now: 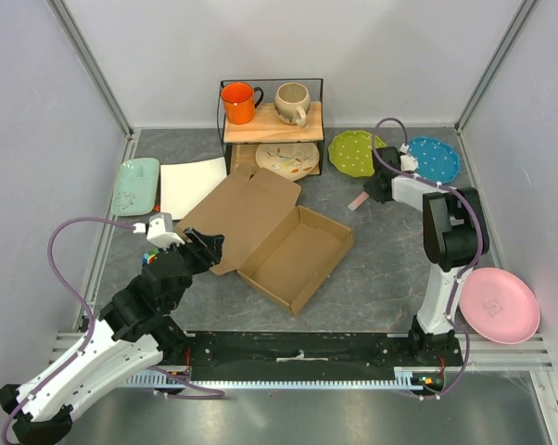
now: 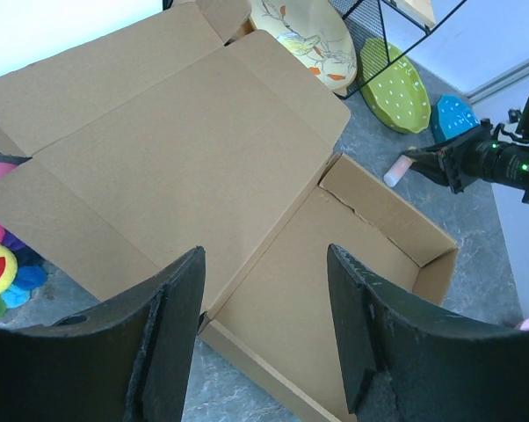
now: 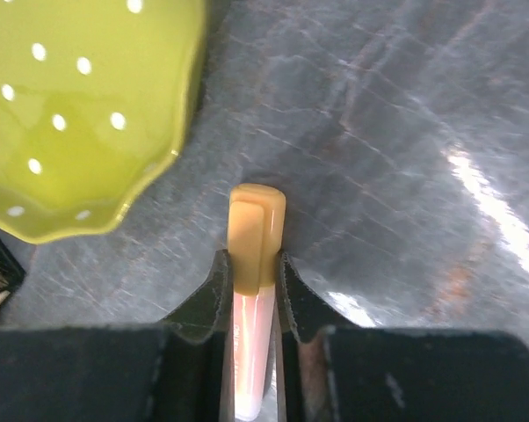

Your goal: Fold the paper box

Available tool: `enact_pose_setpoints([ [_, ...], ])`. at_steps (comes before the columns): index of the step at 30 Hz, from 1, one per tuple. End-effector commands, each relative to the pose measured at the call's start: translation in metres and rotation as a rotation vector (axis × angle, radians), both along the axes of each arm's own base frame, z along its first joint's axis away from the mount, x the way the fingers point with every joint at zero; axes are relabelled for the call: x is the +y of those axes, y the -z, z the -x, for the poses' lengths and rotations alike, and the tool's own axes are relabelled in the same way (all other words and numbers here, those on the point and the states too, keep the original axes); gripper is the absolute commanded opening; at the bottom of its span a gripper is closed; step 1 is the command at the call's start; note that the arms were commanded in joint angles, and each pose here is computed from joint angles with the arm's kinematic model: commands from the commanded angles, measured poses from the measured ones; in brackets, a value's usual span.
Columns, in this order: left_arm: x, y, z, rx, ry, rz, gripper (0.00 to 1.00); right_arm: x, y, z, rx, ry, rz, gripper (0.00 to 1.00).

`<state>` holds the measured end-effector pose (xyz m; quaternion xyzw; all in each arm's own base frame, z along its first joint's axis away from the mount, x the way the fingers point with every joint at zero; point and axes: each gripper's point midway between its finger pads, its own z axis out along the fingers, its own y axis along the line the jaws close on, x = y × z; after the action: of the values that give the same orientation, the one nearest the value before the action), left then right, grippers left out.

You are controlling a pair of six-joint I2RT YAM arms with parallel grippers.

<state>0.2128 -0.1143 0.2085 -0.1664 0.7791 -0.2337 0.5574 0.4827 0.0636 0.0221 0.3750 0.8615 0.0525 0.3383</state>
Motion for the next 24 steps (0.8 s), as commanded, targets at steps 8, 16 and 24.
enact_pose_setpoints([
  [8,-0.002,-0.019,-0.003,-0.052,-0.005,0.043,0.64,-0.02,-0.087,0.061,-0.071,-0.087,0.06,0.09],
  [16,-0.006,-0.023,-0.005,-0.063,0.006,0.056,0.64,0.017,-0.197,0.086,-0.318,-0.236,0.031,0.1],
  [24,-0.01,-0.021,-0.002,-0.054,0.025,0.077,0.63,0.152,-0.199,0.142,-0.286,-0.698,0.01,0.12],
])
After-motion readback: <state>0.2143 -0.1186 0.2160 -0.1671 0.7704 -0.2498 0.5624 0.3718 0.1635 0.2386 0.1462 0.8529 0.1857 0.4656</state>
